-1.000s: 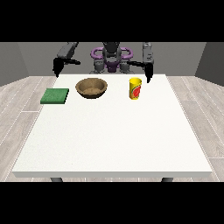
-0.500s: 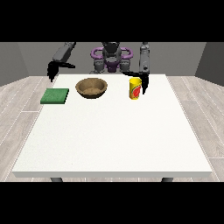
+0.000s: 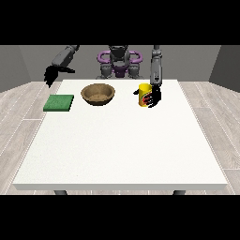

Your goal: Pick the cup and pour the ball into the bowl, then pick the bowl and place it on the pad

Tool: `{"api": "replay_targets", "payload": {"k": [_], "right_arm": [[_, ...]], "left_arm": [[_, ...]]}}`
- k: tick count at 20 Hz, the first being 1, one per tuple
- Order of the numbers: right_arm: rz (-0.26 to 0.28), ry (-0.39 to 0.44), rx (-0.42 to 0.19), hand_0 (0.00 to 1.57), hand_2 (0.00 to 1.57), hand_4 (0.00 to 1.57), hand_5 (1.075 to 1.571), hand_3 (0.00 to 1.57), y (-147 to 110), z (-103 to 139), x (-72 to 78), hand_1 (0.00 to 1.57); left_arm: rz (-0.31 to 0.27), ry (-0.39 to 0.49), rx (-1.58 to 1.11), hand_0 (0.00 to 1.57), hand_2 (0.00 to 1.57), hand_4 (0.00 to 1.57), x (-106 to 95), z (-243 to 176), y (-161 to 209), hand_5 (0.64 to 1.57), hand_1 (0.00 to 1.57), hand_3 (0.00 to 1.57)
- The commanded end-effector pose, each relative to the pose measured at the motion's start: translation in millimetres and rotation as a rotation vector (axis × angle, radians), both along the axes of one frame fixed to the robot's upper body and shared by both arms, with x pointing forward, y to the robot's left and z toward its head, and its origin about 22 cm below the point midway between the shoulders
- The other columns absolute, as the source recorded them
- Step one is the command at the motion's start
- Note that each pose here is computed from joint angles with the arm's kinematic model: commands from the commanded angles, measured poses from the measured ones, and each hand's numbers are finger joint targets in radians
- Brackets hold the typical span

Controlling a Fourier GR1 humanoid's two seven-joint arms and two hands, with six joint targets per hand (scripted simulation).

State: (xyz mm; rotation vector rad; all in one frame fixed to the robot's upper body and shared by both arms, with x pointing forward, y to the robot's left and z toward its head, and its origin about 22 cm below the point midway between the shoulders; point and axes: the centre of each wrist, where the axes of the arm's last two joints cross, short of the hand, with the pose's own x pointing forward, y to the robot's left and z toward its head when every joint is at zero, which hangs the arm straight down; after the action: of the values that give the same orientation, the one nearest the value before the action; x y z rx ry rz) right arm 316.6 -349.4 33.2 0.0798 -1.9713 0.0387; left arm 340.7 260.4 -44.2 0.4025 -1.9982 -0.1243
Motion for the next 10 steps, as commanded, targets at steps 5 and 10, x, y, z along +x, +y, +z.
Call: {"api": "replay_targets", "payload": {"k": [5,10], "right_arm": [[-0.009,-0.062,-0.005,0.0,0.0,0.0,1.556,0.0,-47.5,18.9,0.4,0.0],[-0.074,0.086,-0.012,0.0,0.0,0.0,1.555,0.0,-56.9,-24.1,-19.3,0.0]], "left_arm": [[0.122,-0.054,0.169,1.34,1.57,0.87,14.7,3.7,-17.2,1.506,1.34,1.57],[0.121,0.042,0.265,1.36,1.57,0.95,15.7,5.7,-35.9,1.525,1.36,1.57]]}}
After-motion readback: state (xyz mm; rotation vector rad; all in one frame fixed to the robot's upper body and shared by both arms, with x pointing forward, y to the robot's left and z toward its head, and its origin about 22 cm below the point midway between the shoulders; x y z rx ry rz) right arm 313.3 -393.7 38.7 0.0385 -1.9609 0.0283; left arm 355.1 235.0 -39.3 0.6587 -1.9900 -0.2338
